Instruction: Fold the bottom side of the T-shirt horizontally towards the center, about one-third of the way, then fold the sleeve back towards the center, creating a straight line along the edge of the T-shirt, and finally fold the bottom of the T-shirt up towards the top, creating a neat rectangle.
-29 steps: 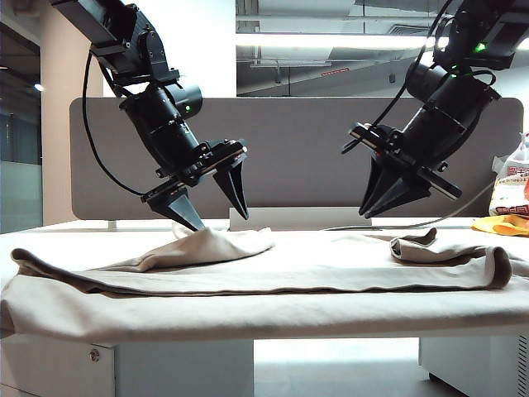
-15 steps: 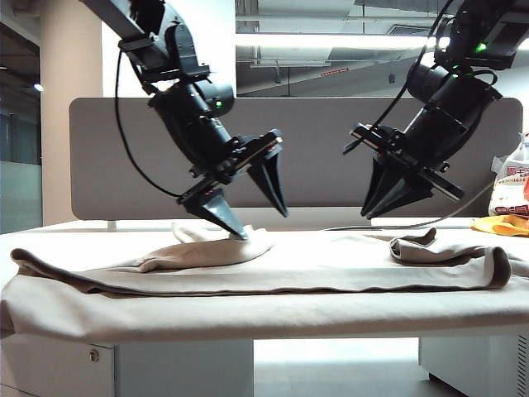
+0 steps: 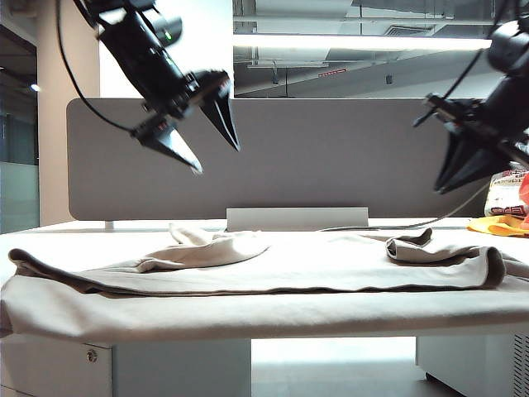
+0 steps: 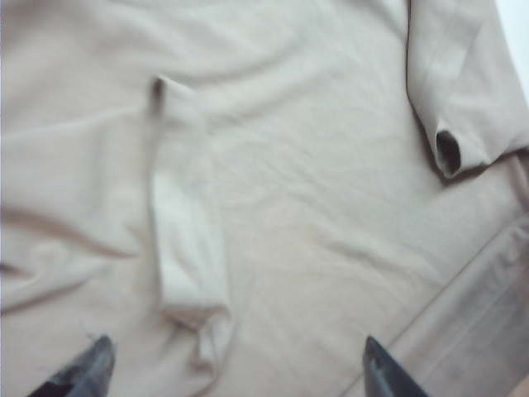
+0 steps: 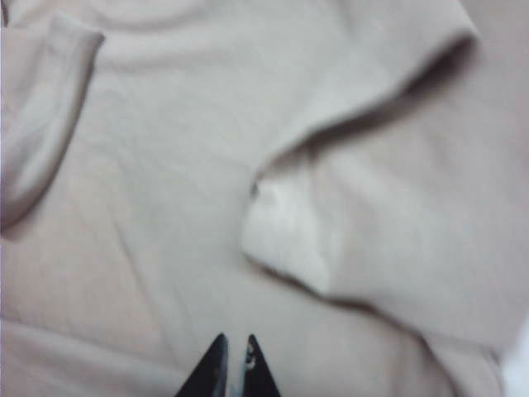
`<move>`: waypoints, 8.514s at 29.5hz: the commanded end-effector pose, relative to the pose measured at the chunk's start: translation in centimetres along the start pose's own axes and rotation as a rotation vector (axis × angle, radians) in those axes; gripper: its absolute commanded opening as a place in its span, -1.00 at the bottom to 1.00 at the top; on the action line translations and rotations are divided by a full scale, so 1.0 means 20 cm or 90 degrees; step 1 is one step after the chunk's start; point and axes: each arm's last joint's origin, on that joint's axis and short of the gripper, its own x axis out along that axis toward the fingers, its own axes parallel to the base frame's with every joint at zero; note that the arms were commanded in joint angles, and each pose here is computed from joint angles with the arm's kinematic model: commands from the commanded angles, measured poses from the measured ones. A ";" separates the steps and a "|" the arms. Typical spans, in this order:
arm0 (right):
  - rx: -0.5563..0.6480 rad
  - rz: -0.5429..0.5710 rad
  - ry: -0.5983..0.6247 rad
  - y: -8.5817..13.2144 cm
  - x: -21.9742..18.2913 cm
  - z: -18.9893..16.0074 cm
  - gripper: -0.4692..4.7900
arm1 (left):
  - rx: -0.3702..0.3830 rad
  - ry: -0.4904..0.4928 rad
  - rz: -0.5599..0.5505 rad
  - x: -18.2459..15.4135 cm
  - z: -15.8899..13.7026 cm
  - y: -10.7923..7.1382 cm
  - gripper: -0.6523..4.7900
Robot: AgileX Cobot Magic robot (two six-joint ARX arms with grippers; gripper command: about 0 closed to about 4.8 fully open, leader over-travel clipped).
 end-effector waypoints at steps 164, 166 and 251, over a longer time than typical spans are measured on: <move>0.039 -0.036 -0.209 -0.18 -0.16 0.16 -0.84 | 0.042 -0.137 0.247 -0.05 -0.07 0.31 -0.78; 0.037 -0.034 -0.206 -0.19 -0.13 0.19 -0.84 | 0.042 -0.131 0.247 -0.01 -0.06 0.34 -0.78; -0.059 -0.031 -0.099 -0.04 0.70 0.31 -0.83 | 0.067 -0.029 -0.008 0.64 -0.02 0.07 -0.78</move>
